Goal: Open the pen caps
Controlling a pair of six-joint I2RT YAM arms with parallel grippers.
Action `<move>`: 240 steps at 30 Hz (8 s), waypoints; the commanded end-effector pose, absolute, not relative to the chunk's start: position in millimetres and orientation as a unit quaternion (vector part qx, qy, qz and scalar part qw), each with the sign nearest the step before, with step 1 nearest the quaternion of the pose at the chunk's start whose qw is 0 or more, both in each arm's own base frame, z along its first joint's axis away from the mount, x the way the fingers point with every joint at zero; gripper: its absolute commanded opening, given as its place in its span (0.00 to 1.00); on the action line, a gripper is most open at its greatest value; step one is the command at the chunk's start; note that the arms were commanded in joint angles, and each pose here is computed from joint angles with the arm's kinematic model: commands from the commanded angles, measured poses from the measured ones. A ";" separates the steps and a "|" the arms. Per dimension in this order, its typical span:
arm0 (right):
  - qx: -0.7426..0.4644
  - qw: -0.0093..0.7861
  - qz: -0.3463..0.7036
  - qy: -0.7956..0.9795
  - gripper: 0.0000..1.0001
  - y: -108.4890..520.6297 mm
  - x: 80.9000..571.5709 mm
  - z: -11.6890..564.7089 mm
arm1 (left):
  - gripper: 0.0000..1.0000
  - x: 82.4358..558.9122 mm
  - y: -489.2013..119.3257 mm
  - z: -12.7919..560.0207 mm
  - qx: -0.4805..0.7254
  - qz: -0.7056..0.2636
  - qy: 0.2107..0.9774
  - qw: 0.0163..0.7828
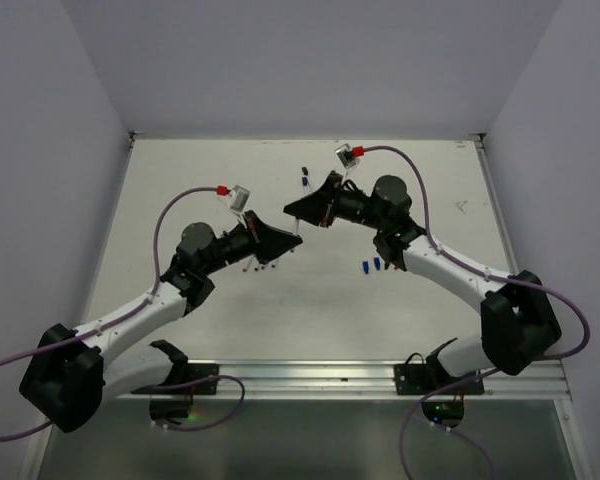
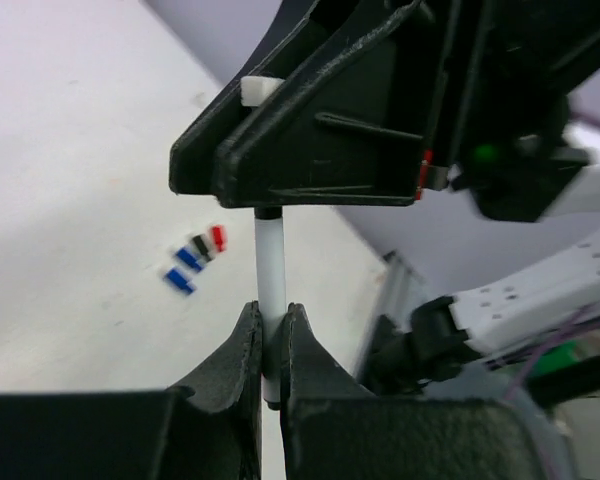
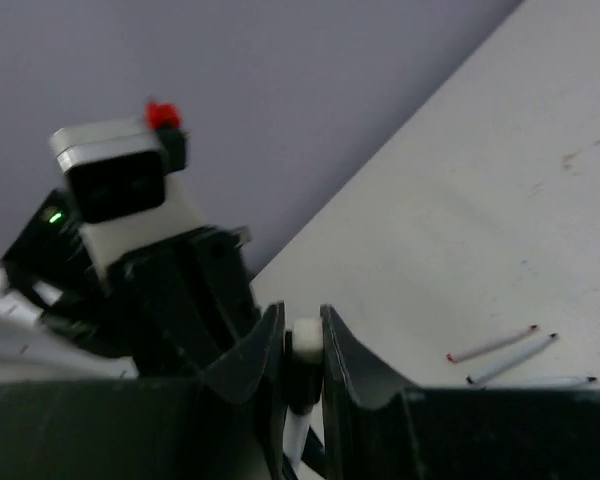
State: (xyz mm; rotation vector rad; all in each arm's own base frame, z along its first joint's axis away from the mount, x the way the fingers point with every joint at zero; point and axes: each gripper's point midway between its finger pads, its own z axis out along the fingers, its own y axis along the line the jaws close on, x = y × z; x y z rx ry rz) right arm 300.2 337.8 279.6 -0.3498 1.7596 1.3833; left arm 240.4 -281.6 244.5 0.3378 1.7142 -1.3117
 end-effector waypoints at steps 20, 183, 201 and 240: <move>-0.192 0.412 0.436 0.777 0.00 325.8 326.3 216.8 | 0.00 274.6 -223.4 235.5 0.094 -0.320 0.790 0.514; -0.116 0.314 0.076 0.939 0.37 301.1 508.6 39.4 | 0.49 327.9 -151.2 145.1 -0.051 -0.240 0.833 0.496; -0.107 0.324 0.090 0.936 0.00 311.0 519.1 35.4 | 0.50 319.5 -172.4 174.8 -0.001 -0.297 0.811 0.504; -0.178 0.400 0.581 0.686 0.00 349.7 282.3 236.0 | 0.46 292.8 -230.4 221.9 -0.015 -0.537 0.712 0.452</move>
